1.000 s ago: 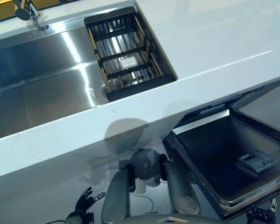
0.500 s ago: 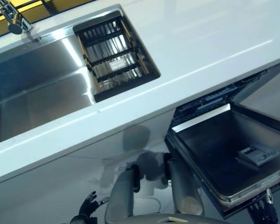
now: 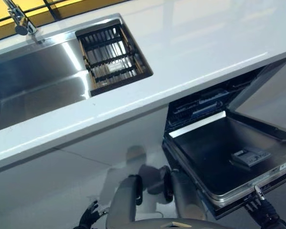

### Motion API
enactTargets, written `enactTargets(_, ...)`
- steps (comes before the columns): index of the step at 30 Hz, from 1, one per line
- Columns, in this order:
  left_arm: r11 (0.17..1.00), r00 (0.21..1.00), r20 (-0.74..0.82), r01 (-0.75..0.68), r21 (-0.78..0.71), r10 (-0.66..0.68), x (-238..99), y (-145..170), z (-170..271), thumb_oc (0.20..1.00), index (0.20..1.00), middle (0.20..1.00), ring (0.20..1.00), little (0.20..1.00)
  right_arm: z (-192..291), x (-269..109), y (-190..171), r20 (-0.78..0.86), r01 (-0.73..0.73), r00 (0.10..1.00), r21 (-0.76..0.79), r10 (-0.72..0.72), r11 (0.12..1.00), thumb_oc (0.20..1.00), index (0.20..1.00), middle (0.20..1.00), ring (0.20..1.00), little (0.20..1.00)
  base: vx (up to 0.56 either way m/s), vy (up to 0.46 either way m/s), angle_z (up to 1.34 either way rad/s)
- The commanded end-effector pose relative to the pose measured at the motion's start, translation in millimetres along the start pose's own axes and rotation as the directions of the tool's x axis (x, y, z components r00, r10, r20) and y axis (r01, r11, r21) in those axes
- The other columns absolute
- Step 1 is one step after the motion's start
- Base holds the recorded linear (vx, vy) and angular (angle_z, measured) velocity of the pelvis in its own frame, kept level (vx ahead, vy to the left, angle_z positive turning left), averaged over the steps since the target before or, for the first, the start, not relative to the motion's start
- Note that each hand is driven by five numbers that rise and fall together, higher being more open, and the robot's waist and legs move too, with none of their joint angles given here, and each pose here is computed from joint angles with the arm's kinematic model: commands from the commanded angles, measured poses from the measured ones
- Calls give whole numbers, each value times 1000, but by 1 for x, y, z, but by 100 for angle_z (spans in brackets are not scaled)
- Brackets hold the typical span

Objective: Pick up plates and place into dishwasher.

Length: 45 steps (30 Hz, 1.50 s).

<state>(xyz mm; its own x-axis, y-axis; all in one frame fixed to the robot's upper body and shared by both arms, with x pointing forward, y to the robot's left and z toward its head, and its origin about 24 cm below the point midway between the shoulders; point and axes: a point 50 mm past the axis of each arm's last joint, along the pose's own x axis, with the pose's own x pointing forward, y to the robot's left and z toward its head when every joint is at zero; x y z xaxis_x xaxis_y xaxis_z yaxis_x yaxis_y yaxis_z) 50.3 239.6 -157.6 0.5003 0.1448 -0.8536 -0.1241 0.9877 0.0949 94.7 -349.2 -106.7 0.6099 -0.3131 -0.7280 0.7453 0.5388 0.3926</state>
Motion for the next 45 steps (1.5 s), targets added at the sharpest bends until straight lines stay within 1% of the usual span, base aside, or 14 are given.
enactTargets(1, 998, 999, 30, 14, 55, -15, 0, 1, 6, 1000, 1000, 1000, 1000, 1000, 44, 28, 166, 201, -524, 834, -2, 514, 852, 1000, 1000, 1000, 1000, 1000, 89, 4, -12)
enactTargets(8, 998, 1000, 16, 16, 69, -17, 2, -5, 7, 1000, 1000, 1000, 1000, 1000, 55, 26, 210, 217, -491, 851, 7, 478, 871, 1000, 1000, 1000, 1000, 1000, 82, -2, 4)
enactTargets(12, 997, 1000, 19, 9, 81, -11, 3, -5, 12, 1000, 1000, 1000, 1000, 1000, 66, 19, 250, 230, -530, 824, -10, 518, 848, 1000, 1000, 1000, 1000, 1000, 65, -20, 0)
enactTargets(18, 996, 1000, 6, -6, 92, 5, 4, 2, 14, 1000, 1000, 1000, 1000, 1000, 74, 9, 277, 240, -573, 792, -22, 561, 819, 1000, 1000, 1000, 1000, 1000, 50, -9, 15)
enactTargets(25, 994, 1000, 11, -6, 105, 5, 4, 8, 17, 1000, 1000, 1000, 1000, 1000, 81, 2, 291, 253, -582, 786, -3, 564, 813, 1000, 1000, 1000, 1000, 1000, 38, -19, 10)
enactTargets(28, 994, 1000, 9, -9, 112, 8, 4, 10, 19, 1000, 1000, 1000, 1000, 1000, 85, 1, 296, 256, -565, 797, -2, 547, 825, 1000, 1000, 1000, 1000, 1000, 28, -33, 20)
enactTargets(32, 992, 999, 9, -31, 126, 30, 5, 19, 22, 1000, 1000, 1000, 1000, 1000, 92, 4, 298, 245, -514, 833, 14, 496, 858, 1000, 1000, 1000, 1000, 1000, 26, -42, 10)
enactTargets(37, 988, 998, 23, -56, 142, 53, 4, 31, 29, 1000, 1000, 1000, 1000, 1000, 109, 7, 297, 250, -498, 845, 45, 473, 866, 1000, 1000, 1000, 1000, 1000, 8, -39, 11)
enactTargets(45, 984, 996, 57, -83, 155, 75, 4, 49, 42, 1000, 1000, 1000, 1000, 1000, 144, 0, 304, 312, -503, 824, 23, 472, 864, 1000, 1000, 1000, 1000, 1000, -19, -36, 36)
